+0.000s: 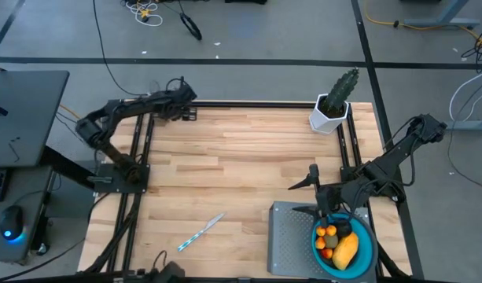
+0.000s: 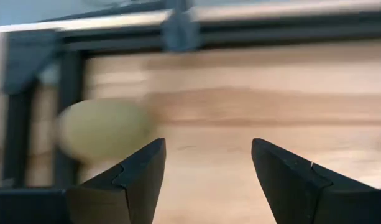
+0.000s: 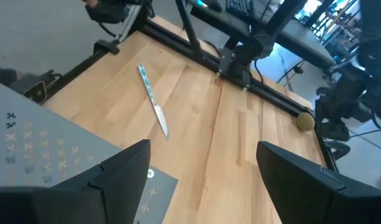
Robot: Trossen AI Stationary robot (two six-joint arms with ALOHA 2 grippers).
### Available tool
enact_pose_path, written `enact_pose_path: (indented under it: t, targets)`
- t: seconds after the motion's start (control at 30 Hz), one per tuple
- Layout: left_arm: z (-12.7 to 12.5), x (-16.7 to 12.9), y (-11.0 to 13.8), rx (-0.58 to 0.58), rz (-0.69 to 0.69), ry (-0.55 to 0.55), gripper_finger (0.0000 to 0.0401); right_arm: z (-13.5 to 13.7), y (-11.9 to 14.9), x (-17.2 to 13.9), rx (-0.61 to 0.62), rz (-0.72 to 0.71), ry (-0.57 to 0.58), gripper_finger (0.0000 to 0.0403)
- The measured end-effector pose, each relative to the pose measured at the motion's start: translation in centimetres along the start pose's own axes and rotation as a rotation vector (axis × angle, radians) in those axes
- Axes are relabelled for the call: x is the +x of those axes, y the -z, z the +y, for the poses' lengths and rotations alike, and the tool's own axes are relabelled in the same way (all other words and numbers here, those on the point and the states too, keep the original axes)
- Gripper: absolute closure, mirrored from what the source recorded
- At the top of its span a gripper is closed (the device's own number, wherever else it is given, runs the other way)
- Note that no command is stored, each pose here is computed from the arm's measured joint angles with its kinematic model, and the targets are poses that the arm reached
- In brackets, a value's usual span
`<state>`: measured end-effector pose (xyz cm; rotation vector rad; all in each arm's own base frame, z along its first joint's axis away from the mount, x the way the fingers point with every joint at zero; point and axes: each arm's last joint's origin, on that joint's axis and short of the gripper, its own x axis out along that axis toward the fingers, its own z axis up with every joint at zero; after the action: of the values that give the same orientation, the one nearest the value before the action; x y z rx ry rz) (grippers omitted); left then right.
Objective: Pick & Place Fruit
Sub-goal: Put the brown kiwi into the blue strainer bowl on the shelf
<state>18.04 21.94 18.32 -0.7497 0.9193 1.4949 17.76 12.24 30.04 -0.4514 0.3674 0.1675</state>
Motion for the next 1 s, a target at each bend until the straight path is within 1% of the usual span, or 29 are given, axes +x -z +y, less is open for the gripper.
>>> enact_pose_path:
  t: [0.13,0.17,0.2,0.33,0.47,0.53,0.6,0.67,0.77,0.8,0.9,1.0]
  targets:
    - [-0.4,0.0,-1.1,0.101,0.093,-0.209,0.0154,0.0,0.2,0.0,-0.015,0.021,-0.004,0.0098]
    - [-0.4,0.0,-1.2,0.128,0.115,-0.240,0.0154,0.0,0.3,0.0,-0.018,0.027,-0.004,0.0098]
    - [-0.5,-0.1,-1.5,0.149,0.126,-0.248,0.0154,0.1,0.4,0.0,-0.023,0.036,-0.005,0.0098]
    - [-1.2,-0.9,-2.5,0.216,0.122,-0.191,0.0154,0.1,0.8,0.0,-0.051,0.073,-0.003,0.0098]
    - [-1.1,-1.5,-2.9,0.324,0.134,-0.202,0.0154,0.1,1.0,-0.1,-0.066,0.092,-0.001,0.0098]
    - [-1.0,-1.5,-2.8,0.401,0.147,-0.209,0.0154,0.1,1.1,-0.1,-0.070,0.107,0.014,0.0098]
    - [-1.1,-1.4,-3.0,0.519,0.139,-0.202,0.0154,0.0,1.3,-0.1,-0.071,0.121,0.024,0.0098]
    - [-1.3,-1.4,-3.2,0.606,0.122,-0.193,0.0154,0.1,1.4,-0.1,-0.068,0.130,0.020,0.0098]
    - [-1.3,-1.4,-3.3,0.580,0.107,-0.196,0.0154,0.1,1.3,-0.1,-0.045,0.129,0.020,0.0098]
    - [-1.3,-1.4,-3.2,0.576,0.120,-0.177,0.0154,0.1,1.4,-0.1,-0.040,0.131,0.019,0.0098]
    - [-1.3,-1.4,-2.7,0.593,0.200,-0.102,0.0154,0.1,1.4,-0.1,-0.037,0.133,0.020,0.0098]
    - [-0.8,-0.8,-2.5,0.651,0.274,-0.108,0.0154,0.1,1.4,-0.1,-0.035,0.133,0.020,0.0098]
